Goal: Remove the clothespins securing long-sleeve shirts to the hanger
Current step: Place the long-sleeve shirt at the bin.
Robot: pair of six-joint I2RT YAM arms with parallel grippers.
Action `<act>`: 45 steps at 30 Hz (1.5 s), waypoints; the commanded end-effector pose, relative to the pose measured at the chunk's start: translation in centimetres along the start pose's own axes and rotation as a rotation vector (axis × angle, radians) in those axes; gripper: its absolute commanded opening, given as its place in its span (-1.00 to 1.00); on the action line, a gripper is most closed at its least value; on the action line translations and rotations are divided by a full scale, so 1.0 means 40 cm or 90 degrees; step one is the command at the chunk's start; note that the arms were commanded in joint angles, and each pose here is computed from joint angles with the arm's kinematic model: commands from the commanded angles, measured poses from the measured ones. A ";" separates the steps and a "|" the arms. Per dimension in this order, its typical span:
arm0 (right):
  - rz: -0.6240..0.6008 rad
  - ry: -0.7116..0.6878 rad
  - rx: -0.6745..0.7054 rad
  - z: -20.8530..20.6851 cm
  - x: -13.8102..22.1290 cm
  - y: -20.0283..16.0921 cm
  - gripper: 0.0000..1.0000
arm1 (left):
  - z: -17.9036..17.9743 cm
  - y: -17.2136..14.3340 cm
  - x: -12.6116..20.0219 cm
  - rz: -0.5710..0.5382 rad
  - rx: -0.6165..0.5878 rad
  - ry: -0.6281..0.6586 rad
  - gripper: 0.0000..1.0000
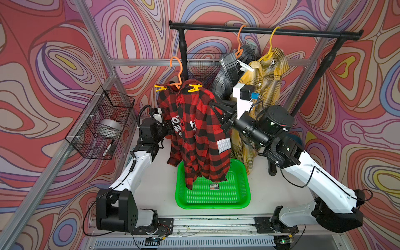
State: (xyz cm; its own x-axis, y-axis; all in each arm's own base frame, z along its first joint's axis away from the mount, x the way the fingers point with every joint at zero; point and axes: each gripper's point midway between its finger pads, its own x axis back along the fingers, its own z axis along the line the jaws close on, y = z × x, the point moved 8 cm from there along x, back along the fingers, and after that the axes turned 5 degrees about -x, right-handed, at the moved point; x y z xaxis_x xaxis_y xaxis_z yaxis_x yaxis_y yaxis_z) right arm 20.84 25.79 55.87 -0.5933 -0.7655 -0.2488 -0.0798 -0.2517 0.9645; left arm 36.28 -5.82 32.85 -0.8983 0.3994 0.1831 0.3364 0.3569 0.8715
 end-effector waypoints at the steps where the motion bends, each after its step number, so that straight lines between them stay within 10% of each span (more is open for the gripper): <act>1: -0.067 0.013 -0.005 0.006 0.019 0.063 -1.00 | -0.107 0.105 0.086 -0.080 -0.025 -0.129 -1.00; 23: -0.073 0.068 -0.043 0.028 0.032 0.092 -1.00 | -0.440 0.159 0.362 -0.091 -0.067 -0.415 -1.00; 36: 0.025 0.006 -0.078 -0.004 0.139 -0.093 -1.00 | -0.459 -0.118 0.290 0.056 0.024 -0.425 -1.00; 45: 0.075 -0.023 -0.085 -0.023 0.200 -0.229 -1.00 | -0.352 -0.322 0.210 0.158 0.034 -0.256 -1.00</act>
State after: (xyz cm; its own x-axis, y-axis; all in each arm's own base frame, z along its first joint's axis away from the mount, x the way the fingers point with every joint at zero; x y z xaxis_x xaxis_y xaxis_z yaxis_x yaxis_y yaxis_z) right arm 17.58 22.11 44.73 -0.5955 -0.8000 -0.0729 0.1276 -0.1838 0.9746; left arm 20.20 -19.35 30.07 -0.5532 0.8103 0.1932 0.5850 0.2127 0.7827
